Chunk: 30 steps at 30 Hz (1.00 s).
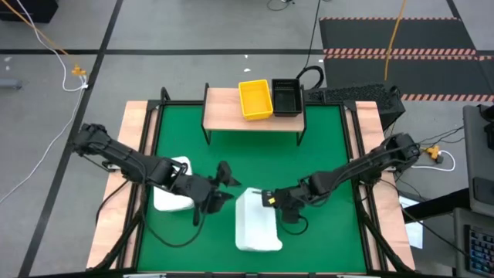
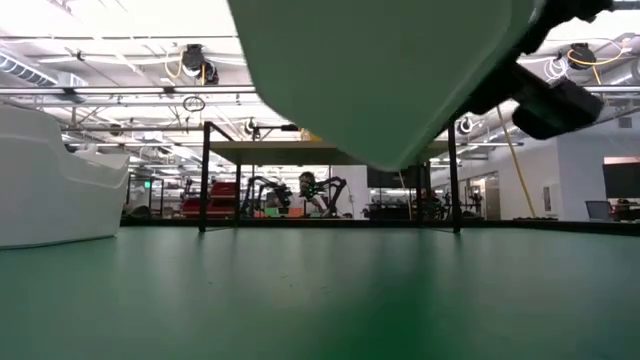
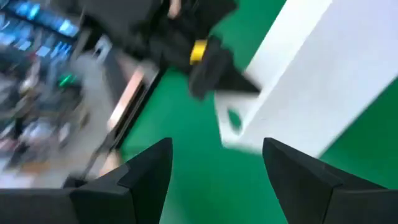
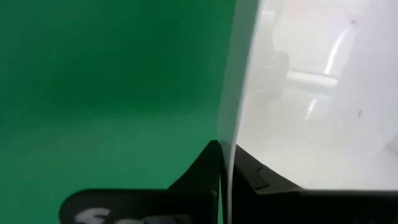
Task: Stack baskets on shelf by color
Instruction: Stack the right white bin on the other white bins
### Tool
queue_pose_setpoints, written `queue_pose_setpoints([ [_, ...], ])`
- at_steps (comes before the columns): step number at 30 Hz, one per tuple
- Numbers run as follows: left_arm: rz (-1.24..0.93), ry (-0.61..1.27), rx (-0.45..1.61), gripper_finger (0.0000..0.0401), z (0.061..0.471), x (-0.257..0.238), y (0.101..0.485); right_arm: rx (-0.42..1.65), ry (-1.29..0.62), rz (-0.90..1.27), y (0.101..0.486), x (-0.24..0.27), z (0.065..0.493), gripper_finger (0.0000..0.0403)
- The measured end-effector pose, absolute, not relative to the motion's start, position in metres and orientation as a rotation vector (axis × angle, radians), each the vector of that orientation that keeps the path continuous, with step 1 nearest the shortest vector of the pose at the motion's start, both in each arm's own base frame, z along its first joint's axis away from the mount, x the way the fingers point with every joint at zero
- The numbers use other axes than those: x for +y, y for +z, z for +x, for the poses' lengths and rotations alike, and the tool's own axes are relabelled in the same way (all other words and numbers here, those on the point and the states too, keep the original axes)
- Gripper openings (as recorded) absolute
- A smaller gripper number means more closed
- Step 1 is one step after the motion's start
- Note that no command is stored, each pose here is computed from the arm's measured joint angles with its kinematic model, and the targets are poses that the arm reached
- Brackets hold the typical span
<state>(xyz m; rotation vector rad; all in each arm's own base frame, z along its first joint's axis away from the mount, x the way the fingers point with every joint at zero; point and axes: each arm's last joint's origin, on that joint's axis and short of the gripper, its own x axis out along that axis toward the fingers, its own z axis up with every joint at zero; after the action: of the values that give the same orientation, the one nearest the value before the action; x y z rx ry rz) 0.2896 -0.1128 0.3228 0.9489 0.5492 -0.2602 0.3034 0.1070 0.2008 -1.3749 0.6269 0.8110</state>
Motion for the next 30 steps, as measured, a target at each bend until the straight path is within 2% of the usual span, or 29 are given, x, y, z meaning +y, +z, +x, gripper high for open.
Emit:
queue_pose_setpoints([
  [3,0.907,-0.381,0.503,0.0253,0.306,-0.116,0.312,0.629,0.835,-1.349,0.195,0.108,0.305,0.0001],
  [10,0.926,-0.491,0.697,0.0252,0.328,-0.112,0.263,0.651,0.85,-1.352,0.189,0.098,0.311,0.0],
  [15,0.9,-0.576,0.695,0.0252,0.335,-0.113,0.252,0.684,0.87,-1.354,0.186,0.089,0.31,0.0],
  [18,0.88,-0.603,0.685,0.0238,0.339,-0.114,0.248,0.696,0.879,-1.364,0.181,0.083,0.309,0.0],
  [22,0.807,-0.63,0.698,0.0183,0.343,-0.116,0.24,0.712,0.895,-1.391,0.174,0.074,0.306,0.0003],
  [29,0.754,-0.676,0.829,0.0029,0.348,-0.117,0.212,0.735,0.922,-1.402,0.169,0.071,0.303,0.0006],
  [30,0.759,-0.684,0.838,0.0018,0.348,-0.117,0.209,0.736,0.924,-1.403,0.169,0.071,0.303,0.0007],
])
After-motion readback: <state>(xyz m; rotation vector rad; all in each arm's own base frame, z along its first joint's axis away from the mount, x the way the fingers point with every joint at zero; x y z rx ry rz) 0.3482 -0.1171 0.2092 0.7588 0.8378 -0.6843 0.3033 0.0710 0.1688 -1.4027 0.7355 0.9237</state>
